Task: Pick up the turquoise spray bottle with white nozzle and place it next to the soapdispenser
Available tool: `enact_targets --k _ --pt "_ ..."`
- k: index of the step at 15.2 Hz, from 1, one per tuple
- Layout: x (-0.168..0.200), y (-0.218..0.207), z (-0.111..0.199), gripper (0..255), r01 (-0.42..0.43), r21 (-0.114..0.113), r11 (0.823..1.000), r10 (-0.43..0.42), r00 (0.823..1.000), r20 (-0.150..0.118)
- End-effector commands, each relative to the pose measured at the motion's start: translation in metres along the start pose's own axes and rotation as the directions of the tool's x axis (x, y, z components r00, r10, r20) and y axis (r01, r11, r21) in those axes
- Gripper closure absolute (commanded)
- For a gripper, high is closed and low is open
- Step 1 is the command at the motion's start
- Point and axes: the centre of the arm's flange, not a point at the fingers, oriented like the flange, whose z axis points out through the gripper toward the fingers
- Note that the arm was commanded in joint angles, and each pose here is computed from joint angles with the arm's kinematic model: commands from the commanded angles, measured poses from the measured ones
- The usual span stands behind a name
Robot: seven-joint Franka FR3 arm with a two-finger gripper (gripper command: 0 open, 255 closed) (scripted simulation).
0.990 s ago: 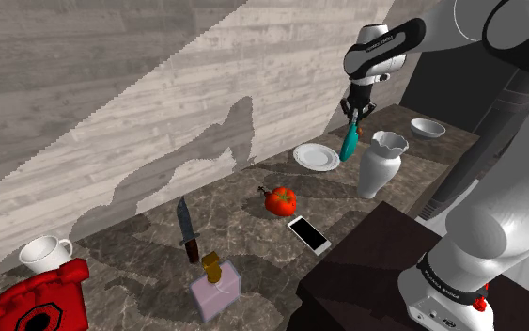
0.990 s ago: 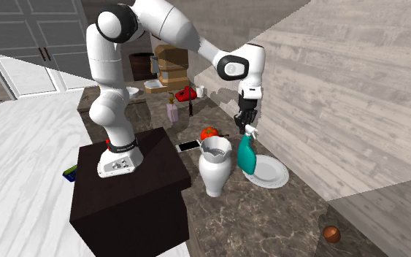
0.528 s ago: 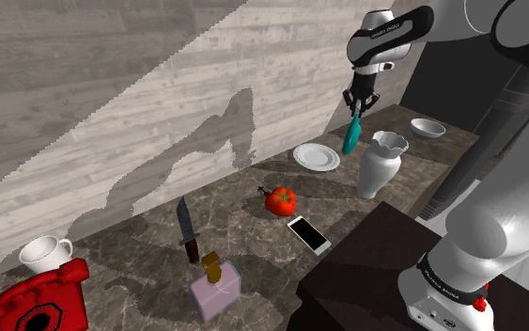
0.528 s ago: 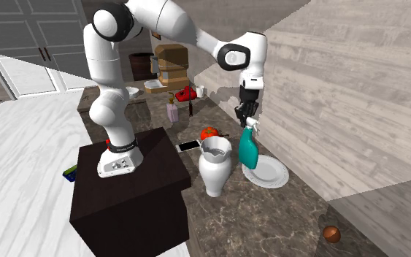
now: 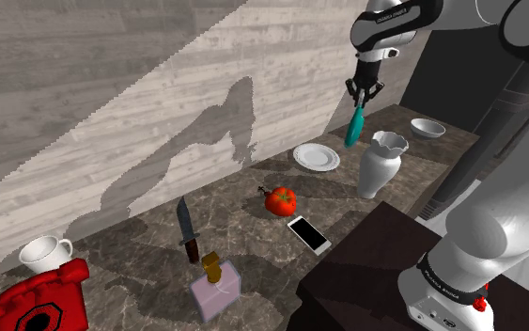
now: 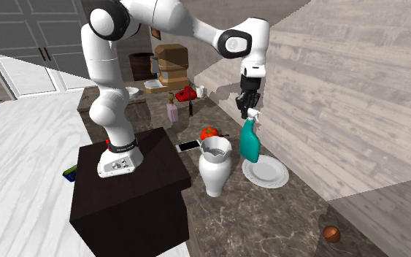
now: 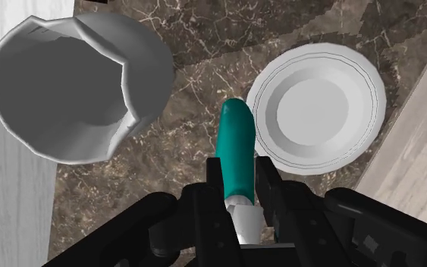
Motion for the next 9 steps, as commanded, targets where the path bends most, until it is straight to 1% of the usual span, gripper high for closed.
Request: enact_targets --k 1,9 --pt "0.0 0.002 -0.011 255 0.0 0.0 1.0 0.0 1.0 0.0" --pt "0.004 0.006 -0.053 255 0.0 0.0 1.0 0.0 1.0 0.0"
